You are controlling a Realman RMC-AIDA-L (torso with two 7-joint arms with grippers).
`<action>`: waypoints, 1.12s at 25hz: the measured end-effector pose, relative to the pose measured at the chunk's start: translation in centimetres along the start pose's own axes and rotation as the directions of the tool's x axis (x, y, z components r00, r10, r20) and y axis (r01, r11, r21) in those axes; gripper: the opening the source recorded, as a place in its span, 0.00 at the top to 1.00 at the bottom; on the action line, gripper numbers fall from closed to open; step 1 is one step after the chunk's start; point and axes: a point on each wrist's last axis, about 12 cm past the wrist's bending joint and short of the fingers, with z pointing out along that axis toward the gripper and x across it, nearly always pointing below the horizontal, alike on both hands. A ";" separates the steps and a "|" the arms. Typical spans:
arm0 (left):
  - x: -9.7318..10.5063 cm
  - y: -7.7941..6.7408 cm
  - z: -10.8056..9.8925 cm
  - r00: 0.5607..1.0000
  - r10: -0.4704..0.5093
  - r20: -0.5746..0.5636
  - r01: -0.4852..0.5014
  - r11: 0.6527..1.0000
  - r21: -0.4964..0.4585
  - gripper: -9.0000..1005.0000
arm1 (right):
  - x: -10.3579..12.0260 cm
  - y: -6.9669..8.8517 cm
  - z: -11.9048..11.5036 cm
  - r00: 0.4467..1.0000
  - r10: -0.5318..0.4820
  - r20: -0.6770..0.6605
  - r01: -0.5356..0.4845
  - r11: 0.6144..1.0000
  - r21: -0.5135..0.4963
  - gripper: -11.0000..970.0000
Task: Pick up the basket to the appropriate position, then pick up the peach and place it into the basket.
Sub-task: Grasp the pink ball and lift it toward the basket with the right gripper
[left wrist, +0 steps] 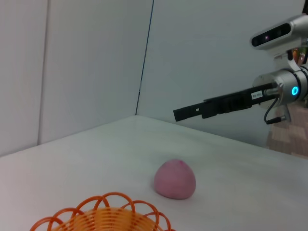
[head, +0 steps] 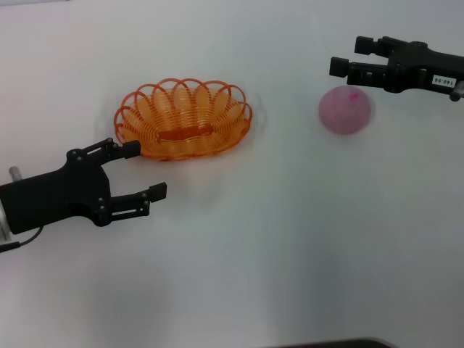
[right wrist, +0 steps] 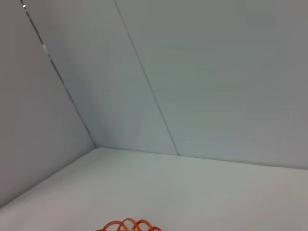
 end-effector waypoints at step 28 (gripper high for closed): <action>0.9 -0.7 1.0 0.999 -0.045 0.007 0.045 0.999 0.009 0.13 | -11.0 1.3 0.3 0.659 -0.208 -0.723 0.291 0.957 -0.011 0.02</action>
